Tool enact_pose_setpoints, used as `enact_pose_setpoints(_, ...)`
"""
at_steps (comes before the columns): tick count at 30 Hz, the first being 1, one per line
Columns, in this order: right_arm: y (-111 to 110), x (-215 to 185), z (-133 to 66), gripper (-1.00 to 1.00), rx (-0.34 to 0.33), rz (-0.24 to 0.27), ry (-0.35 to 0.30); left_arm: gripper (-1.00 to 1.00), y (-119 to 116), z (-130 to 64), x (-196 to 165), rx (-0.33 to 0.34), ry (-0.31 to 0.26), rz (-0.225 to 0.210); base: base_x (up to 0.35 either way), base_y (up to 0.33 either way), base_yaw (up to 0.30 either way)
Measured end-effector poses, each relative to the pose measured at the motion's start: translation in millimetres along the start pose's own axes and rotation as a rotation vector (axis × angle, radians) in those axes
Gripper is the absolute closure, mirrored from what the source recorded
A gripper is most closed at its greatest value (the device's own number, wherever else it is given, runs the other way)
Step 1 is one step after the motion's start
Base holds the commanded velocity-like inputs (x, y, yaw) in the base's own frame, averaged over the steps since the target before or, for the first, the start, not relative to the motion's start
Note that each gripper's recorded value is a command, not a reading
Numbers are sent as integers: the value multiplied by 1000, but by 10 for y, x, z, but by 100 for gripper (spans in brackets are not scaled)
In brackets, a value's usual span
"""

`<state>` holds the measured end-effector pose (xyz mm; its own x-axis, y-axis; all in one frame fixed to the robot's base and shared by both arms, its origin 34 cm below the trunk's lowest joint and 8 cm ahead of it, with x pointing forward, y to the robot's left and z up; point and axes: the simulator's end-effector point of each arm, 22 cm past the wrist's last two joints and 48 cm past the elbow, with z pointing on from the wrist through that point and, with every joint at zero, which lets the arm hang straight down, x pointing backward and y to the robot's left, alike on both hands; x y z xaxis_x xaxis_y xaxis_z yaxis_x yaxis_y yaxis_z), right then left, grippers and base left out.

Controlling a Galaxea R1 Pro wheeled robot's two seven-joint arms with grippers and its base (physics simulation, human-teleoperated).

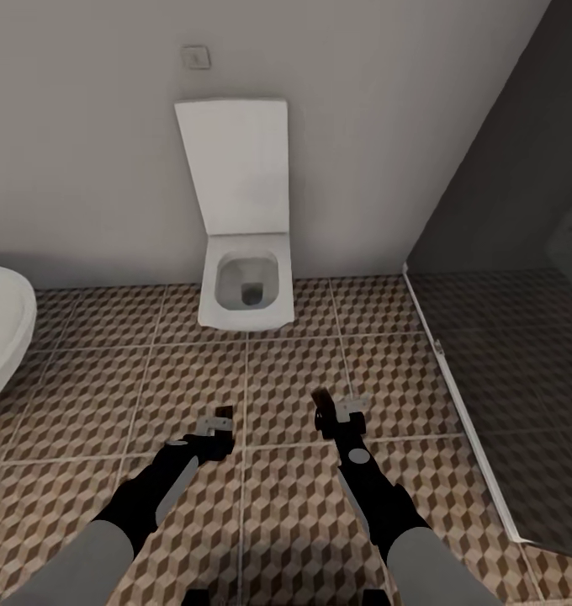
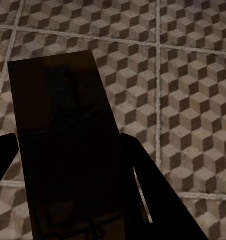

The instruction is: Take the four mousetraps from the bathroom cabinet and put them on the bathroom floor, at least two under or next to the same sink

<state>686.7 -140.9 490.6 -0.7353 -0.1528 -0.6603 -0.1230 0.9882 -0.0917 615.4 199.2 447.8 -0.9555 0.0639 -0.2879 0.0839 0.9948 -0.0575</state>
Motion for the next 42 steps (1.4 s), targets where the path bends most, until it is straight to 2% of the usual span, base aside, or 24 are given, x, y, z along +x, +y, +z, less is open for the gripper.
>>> enact_pose_setpoints(27, 90, 588, 406, 100, -7, -1, 40, 100, -39, 581, 343, 12, 34, -5, 0, 0, 0)
enact_pose_setpoints(35, 130, 694, 528, 100, -12, -7, 33, 100, -207, 547, -198, 54, -101, 2, 0, 0, 0)
enact_pose_setpoints(38, 186, 620, 570, 100, -22, -17, 6, 100, -249, 552, -305, 64, -131, 3, 0, 0, 0)
enact_pose_setpoints(42, 279, 585, 621, 100, -40, -33, -17, 100, -257, 619, -307, 68, -140, 3, 0, 0, 0)
